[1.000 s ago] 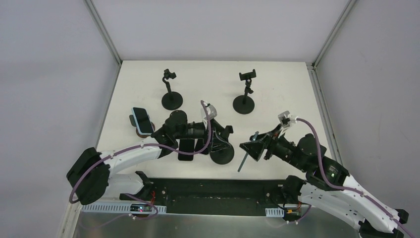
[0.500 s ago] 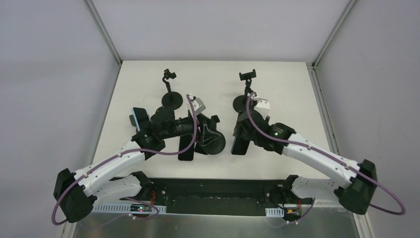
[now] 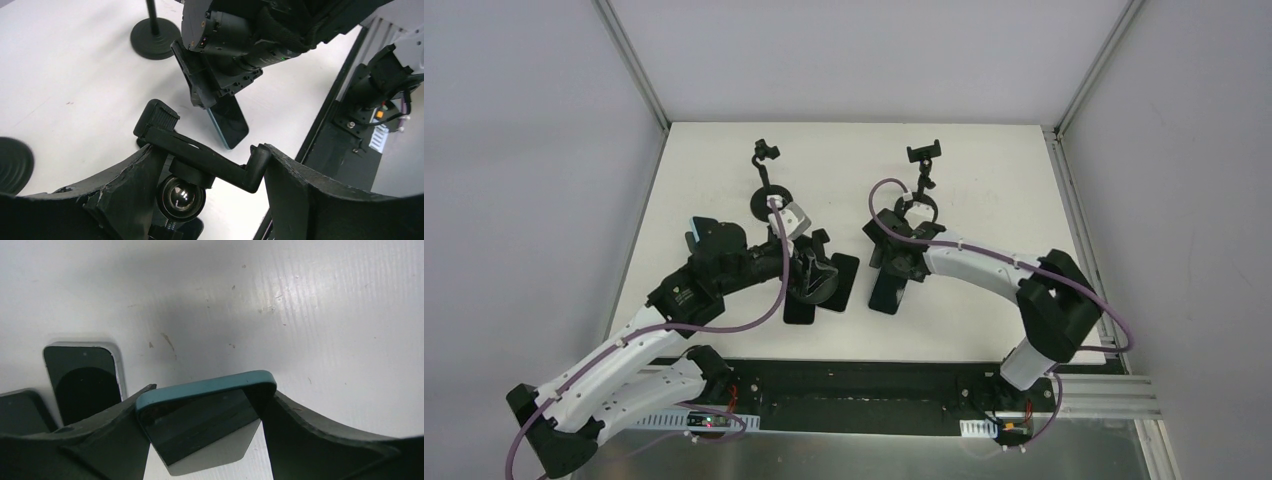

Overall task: Remove the phone from the phone stand
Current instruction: Place the phone at the center of the board.

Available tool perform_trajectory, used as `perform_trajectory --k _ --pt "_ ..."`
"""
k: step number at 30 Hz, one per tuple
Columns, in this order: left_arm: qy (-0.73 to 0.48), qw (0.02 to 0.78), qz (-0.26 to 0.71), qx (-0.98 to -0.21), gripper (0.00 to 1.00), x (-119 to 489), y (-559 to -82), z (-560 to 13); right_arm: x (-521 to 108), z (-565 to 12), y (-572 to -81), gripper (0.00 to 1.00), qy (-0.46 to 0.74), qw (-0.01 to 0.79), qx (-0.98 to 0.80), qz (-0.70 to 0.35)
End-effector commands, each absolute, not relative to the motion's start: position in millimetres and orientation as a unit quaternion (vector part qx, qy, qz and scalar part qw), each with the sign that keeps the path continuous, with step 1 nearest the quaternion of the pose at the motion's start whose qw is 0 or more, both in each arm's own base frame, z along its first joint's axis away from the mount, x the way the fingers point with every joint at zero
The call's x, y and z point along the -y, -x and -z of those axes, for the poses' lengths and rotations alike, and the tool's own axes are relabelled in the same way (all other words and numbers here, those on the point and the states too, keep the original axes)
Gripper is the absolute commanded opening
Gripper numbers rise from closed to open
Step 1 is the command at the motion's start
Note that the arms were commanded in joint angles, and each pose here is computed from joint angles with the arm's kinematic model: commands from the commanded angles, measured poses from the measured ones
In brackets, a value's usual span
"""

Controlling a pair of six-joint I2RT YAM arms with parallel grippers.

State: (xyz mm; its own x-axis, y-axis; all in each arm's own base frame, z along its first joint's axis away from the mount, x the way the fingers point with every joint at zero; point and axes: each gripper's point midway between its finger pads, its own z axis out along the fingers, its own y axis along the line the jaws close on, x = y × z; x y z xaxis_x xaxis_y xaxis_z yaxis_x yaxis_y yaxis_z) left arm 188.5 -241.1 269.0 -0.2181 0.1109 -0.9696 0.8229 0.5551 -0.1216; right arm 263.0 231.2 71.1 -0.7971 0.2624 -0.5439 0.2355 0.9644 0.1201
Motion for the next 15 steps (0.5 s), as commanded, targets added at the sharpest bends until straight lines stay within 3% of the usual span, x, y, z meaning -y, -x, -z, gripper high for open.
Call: perform_trajectory --k 1,6,10,15 --pt "-0.314 0.620 0.294 -0.657 0.00 216 -195 -325 -249 -73 -280 0.00 -0.167 0.293 -0.941 -0.042" --pt "-0.316 0.629 0.272 -0.656 0.00 200 -189 -327 -251 -54 -282 0.06 -0.169 0.280 -0.945 -0.018" --pt "-0.311 0.634 0.266 -0.656 0.00 194 -187 -324 -247 -39 -280 0.22 -0.174 0.270 -0.947 0.000" --pt "-0.305 0.635 0.260 -0.660 0.00 190 -187 -319 -243 -25 -273 0.49 -0.176 0.253 -0.951 0.014"
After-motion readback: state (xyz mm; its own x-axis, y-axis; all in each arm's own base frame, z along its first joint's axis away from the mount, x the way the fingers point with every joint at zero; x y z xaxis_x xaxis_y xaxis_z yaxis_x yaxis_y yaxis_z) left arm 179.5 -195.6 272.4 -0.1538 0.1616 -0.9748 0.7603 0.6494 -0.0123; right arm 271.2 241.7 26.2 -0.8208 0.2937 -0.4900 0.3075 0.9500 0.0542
